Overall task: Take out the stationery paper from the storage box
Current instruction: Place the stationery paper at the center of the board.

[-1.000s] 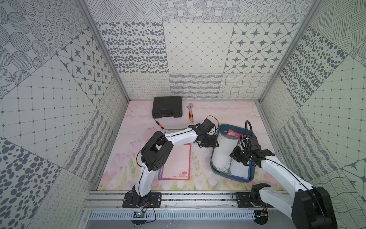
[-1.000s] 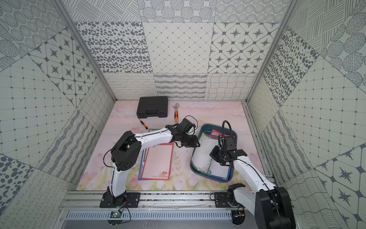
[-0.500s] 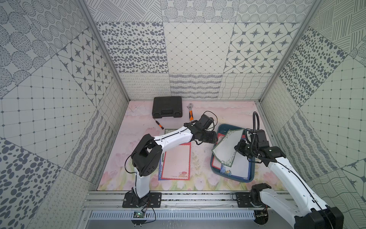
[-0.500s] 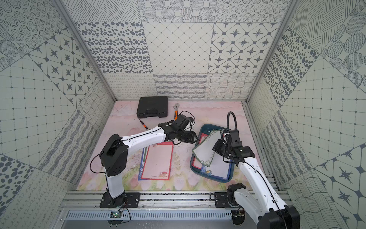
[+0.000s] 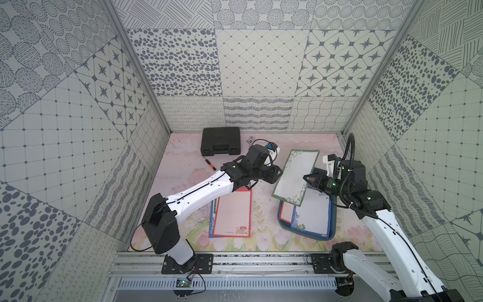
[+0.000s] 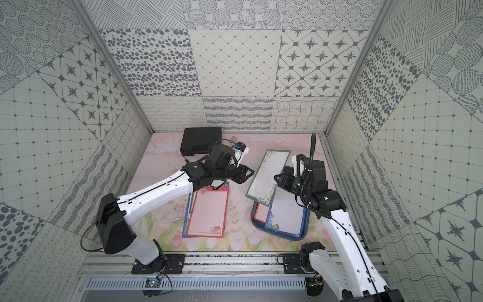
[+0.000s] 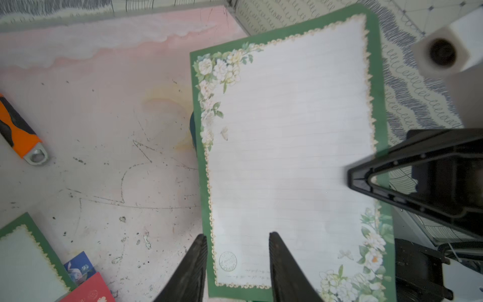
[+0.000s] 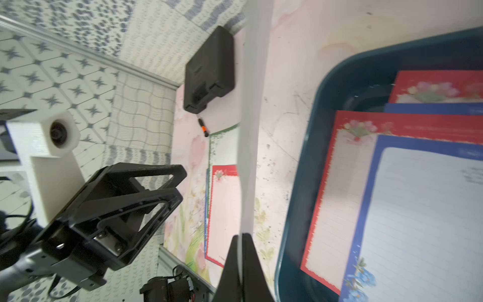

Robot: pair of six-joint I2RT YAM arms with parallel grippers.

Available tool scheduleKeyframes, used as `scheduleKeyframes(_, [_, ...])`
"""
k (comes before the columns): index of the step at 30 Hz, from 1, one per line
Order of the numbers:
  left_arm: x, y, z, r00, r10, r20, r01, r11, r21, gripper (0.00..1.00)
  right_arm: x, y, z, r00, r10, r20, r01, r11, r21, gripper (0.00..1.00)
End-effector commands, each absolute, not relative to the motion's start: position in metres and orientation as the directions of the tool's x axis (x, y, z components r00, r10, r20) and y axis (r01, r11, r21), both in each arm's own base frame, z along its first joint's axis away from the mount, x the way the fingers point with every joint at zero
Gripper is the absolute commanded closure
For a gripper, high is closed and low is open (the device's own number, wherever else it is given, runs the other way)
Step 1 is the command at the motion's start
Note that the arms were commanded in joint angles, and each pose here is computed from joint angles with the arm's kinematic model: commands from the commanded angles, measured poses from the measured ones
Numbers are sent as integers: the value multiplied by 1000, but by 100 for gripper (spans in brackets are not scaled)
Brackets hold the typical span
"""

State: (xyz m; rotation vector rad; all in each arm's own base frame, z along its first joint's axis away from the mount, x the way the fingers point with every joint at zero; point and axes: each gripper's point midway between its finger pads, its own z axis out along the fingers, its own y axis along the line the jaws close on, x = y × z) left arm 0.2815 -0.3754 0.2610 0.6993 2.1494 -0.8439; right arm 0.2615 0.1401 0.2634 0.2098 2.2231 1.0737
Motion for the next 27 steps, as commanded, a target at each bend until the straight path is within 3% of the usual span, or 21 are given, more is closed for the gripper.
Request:
scheduleKeyframes(1, [277, -357, 323, -337, 185, -923, 783, 599, -166, 57, 252, 165, 330, -689, 327, -647, -439, 522, 731, 99])
scheduleKeyframes(9, [254, -335, 371, -219, 183, -958, 837, 539, -88, 53, 223, 176, 387, -490, 255, -833, -715, 429, 552, 100])
scheduleKeyframes(27, [199, -338, 417, -122, 100, -988, 958, 270, -91, 51, 173, 193, 443, -267, 223, -937, -923, 219, 315, 100])
